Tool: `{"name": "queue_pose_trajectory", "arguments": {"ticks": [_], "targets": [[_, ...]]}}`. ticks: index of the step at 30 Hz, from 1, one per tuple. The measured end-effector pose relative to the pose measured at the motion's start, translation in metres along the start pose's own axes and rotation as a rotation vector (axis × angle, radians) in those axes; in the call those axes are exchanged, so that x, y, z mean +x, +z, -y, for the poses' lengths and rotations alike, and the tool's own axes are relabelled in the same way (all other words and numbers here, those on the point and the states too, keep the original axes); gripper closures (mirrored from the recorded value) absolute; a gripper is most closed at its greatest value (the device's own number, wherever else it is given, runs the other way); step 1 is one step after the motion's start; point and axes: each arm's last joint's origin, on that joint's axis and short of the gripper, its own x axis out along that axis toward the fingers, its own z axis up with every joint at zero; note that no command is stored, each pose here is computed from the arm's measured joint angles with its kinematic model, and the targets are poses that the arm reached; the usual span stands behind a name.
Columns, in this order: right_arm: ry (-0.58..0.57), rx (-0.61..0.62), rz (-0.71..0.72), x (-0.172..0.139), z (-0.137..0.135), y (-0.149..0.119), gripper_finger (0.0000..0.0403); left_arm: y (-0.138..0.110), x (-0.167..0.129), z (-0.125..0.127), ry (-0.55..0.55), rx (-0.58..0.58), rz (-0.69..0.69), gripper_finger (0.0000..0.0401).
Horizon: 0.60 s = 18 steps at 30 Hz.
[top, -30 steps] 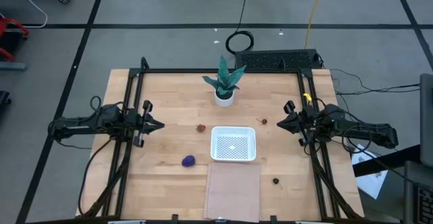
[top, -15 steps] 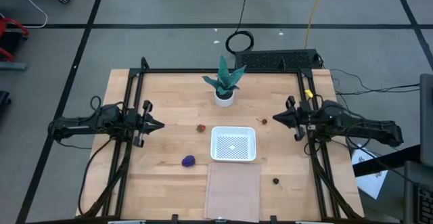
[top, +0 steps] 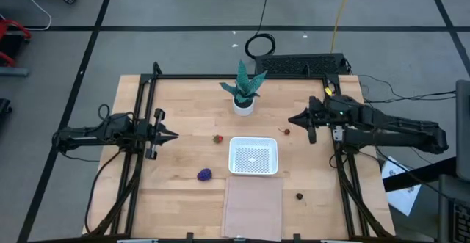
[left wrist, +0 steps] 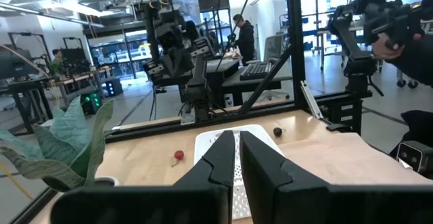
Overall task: Pick and placing Produce into tupperware
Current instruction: Put the red cherry into the basket
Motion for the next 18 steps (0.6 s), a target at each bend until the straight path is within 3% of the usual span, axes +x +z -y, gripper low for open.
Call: {"name": "queue_pose_trajectory", "arguments": {"ticks": [18], "targets": [[-0.219,0.148,-0.516,0.030,0.028,0.013,0.0403,0.000,0.000,0.000,0.000,-0.001,0.000,0.0373]]}}
